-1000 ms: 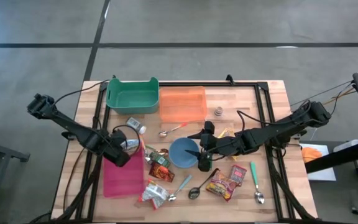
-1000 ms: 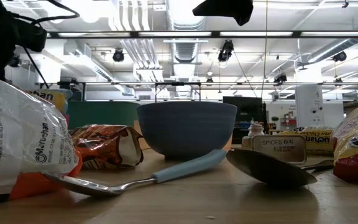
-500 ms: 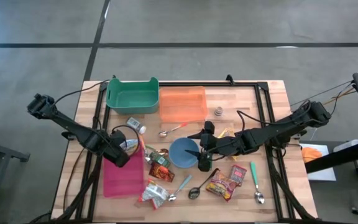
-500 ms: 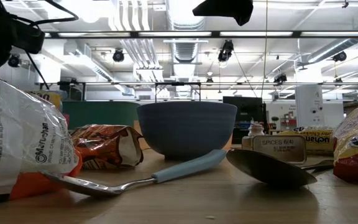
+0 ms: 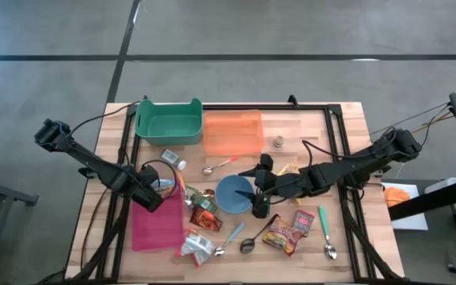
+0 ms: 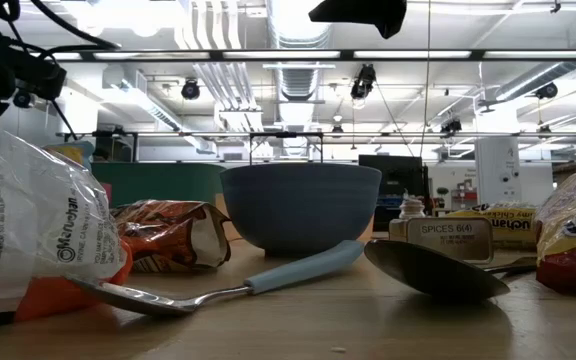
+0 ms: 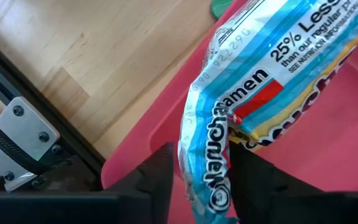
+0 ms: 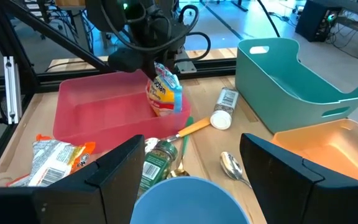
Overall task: Pick & Place Food Item
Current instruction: Put the blue noodle pack into the pink bin, then put the brown spice bottle into the orange bin
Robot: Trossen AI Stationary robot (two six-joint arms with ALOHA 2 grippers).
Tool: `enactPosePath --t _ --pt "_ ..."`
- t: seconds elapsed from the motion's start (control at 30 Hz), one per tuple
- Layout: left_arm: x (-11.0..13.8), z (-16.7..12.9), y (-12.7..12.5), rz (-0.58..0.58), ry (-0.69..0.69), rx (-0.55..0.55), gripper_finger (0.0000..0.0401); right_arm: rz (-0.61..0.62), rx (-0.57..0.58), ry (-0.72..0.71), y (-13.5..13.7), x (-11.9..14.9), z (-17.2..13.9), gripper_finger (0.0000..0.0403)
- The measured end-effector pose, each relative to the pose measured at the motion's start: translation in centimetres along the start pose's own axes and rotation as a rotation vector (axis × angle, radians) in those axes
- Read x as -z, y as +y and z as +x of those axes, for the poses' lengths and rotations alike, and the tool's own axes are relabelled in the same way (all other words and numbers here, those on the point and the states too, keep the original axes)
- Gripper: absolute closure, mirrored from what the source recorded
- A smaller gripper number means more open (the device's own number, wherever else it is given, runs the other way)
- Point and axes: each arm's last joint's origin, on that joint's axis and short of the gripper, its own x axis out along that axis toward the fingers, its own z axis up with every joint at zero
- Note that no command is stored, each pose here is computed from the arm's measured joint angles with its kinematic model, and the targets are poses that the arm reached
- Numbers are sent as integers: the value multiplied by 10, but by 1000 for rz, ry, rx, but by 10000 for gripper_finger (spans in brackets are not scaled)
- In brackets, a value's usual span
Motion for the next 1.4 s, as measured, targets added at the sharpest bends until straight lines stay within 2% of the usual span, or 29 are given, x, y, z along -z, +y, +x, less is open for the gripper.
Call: enactPosePath --t 0.23,0.53,0.8,1.13,1.3,1.4 --pt "0 0 1 1 -1 -7 212 2 0 -1 0 -1 0 140" --pt "0 0 1 5 0 -10 208 3 -1 -1 0 -1 0 140" --pt "1 -2 1 48 56 2 208 3 -1 -1 0 -1 0 140" --pt "-3 -28 7 33 24 -74 208 5 -1 -3 0 -1 0 140" --pt "-8 -41 6 24 -27 -54 208 5 -1 -4 0 -1 0 140" --pt "-9 -46 4 -23 -38 -36 208 5 -1 -4 0 -1 0 140"
